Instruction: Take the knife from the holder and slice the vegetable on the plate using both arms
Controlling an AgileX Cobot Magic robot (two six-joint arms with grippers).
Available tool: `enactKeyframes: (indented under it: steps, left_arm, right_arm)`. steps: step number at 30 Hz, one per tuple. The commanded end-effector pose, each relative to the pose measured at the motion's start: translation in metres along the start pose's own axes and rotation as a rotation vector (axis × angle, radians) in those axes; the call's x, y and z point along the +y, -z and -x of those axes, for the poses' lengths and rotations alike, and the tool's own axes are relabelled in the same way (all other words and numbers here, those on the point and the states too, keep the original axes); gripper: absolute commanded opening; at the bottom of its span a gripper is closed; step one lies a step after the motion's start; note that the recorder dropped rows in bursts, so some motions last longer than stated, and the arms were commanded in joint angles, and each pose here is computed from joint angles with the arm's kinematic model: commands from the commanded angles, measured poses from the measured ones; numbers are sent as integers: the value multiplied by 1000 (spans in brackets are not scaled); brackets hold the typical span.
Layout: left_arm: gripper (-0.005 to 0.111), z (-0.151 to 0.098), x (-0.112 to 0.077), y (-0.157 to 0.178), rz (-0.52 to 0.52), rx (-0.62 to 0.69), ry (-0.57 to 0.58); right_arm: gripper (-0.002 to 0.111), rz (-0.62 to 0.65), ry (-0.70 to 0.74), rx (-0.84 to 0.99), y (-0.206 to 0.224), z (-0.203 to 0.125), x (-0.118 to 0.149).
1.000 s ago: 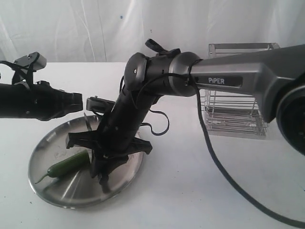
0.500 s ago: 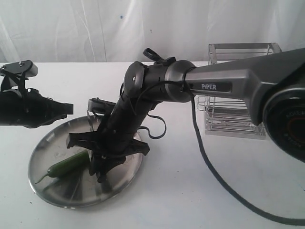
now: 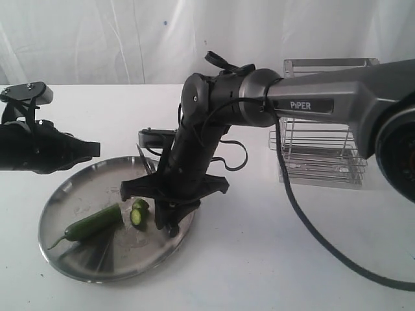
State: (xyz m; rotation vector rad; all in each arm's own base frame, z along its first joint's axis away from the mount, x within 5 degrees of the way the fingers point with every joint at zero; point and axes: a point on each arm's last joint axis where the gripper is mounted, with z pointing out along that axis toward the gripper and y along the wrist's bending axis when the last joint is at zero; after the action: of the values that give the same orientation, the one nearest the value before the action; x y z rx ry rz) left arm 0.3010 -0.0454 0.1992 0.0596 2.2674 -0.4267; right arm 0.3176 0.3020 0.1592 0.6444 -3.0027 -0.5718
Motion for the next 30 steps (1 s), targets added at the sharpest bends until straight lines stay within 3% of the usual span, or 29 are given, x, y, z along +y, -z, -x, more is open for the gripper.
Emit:
enactKeyframes:
  steps: [1,8,12,23,30]
  left_arm:
    - [0,-1,-2,2,-11,3,-22]
    - [0,-1,-2,2,-13,3,-22]
    - [0,-1,-2,2,-13,3,-22]
    - [0,-1,-6,2,-49,2,-16]
    - [0,9,-15,18,-93,-60,-20]
  right_arm:
    - [7,-37,15,56,-4,-1,-11]
    - [28,-14,5,23,-4,2,-9]
    - [34,-13,6,25,-3,1,-9]
    - [34,-45,87,-57,39,9,2]
    - [32,-29,59,-157,87,25,-11]
